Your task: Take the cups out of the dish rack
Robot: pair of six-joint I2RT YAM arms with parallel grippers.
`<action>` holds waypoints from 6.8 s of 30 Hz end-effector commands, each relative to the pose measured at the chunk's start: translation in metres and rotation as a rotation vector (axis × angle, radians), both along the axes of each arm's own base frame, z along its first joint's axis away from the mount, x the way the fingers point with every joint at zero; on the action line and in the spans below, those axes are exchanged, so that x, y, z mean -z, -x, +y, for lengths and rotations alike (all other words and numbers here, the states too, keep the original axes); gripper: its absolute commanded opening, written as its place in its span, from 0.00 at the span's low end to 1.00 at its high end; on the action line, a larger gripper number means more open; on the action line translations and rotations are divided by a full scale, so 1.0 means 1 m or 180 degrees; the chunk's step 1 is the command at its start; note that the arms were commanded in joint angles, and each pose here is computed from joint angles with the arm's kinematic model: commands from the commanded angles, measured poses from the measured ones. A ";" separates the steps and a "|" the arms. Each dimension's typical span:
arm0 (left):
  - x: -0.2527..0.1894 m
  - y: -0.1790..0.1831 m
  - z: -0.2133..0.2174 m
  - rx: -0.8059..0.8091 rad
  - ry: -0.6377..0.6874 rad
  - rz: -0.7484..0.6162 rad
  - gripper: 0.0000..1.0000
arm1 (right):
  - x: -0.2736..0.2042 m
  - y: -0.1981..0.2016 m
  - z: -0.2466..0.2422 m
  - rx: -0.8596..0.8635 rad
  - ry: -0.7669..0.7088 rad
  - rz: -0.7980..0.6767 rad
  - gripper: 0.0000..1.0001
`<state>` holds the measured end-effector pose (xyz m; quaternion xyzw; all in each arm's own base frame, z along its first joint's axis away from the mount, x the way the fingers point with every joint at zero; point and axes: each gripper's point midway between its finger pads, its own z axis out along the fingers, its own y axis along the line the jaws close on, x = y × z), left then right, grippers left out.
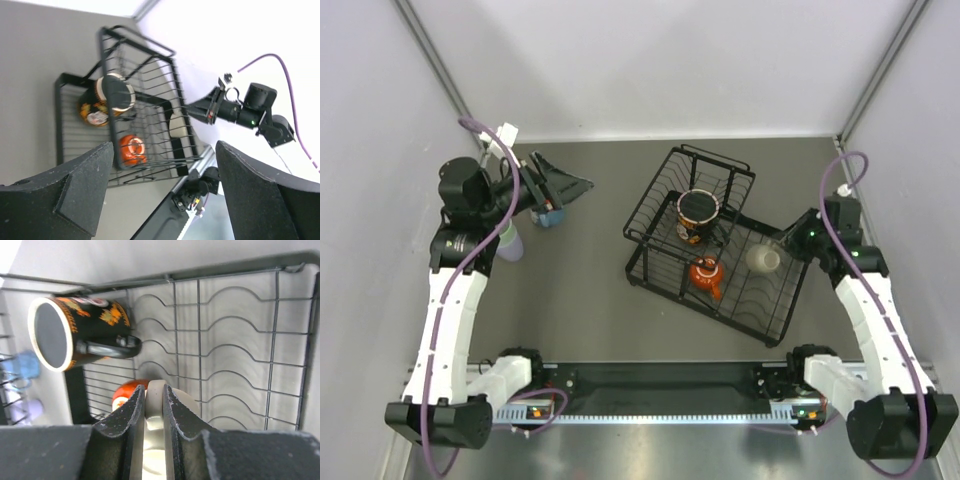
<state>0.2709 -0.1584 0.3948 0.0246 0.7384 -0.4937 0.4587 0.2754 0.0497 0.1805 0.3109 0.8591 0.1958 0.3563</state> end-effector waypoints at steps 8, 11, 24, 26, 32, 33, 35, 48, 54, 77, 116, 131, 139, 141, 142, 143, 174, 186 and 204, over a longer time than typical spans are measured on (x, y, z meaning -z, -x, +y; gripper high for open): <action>-0.060 0.025 -0.031 0.0540 0.0243 -0.0561 0.86 | -0.117 0.004 -0.011 0.0226 -0.0110 -0.0915 0.00; -0.063 0.027 -0.040 0.0730 0.0330 -0.0574 0.86 | -0.137 0.008 -0.008 0.0274 -0.0240 -0.1106 0.00; -0.078 0.027 -0.067 0.1121 0.0547 -0.0610 0.85 | -0.212 0.023 0.005 0.0213 -0.0633 -0.1742 0.00; -0.076 0.025 -0.072 0.1170 0.0549 -0.0612 0.84 | -0.222 0.025 0.010 0.0164 -0.0752 -0.1826 0.00; -0.079 0.024 -0.087 0.1411 0.0653 -0.0638 0.80 | -0.250 0.022 0.032 -0.0129 -0.1204 -0.2134 0.00; -0.080 0.024 -0.090 0.1440 0.0672 -0.0644 0.79 | -0.254 0.021 0.035 -0.0183 -0.1274 -0.2199 0.00; -0.081 0.025 -0.099 0.1536 0.0721 -0.0628 0.79 | -0.265 0.020 0.044 -0.0360 -0.1475 -0.2374 0.00; -0.076 0.047 -0.173 0.2145 0.0878 -0.0536 0.73 | -0.264 0.011 0.072 -0.0867 -0.2031 -0.2541 0.00; -0.065 0.048 -0.206 0.2274 0.0859 -0.0498 0.73 | -0.262 0.015 0.083 -0.0990 -0.2123 -0.2506 0.00; -0.040 0.066 -0.260 0.2710 0.0914 -0.0269 0.36 | -0.238 0.021 0.098 -0.1147 -0.2324 -0.2374 0.00; -0.045 -0.012 -0.051 -0.0879 -0.1593 -0.0389 0.00 | -0.230 0.046 0.077 -0.1011 -0.1319 -0.2582 1.00; 0.146 -0.039 0.064 -0.1667 -0.1954 0.1229 0.00 | -0.196 0.037 0.069 -0.0964 -0.0941 -0.2446 1.00; 0.220 -0.023 0.086 -0.1935 -0.1966 0.1754 0.00 | -0.174 0.031 0.071 -0.0974 -0.0918 -0.2192 1.00; 0.236 -0.016 0.092 -0.1983 -0.1961 0.1925 0.00 | -0.172 0.031 0.069 -0.0939 -0.0878 -0.2177 1.00; 0.241 -0.015 0.092 -0.1995 -0.1926 0.1975 0.00 | -0.171 0.031 0.067 -0.0923 -0.0848 -0.2178 1.00; 0.251 -0.010 0.097 -0.2023 -0.1935 0.2077 0.00 | -0.170 0.030 0.065 -0.0876 -0.0821 -0.2182 1.00; 0.355 0.038 0.125 -0.2440 -0.2026 0.3150 0.00 | -0.113 0.025 0.039 -0.0487 -0.0429 -0.1793 1.00; 0.338 0.030 0.115 -0.2297 -0.1878 0.3008 0.53 | -0.058 0.023 0.028 -0.0504 -0.0071 -0.1376 1.00; 0.229 -0.009 0.059 -0.1331 -0.1215 0.1909 0.87 | 0.028 0.034 0.048 -0.1001 -0.0104 -0.1170 0.78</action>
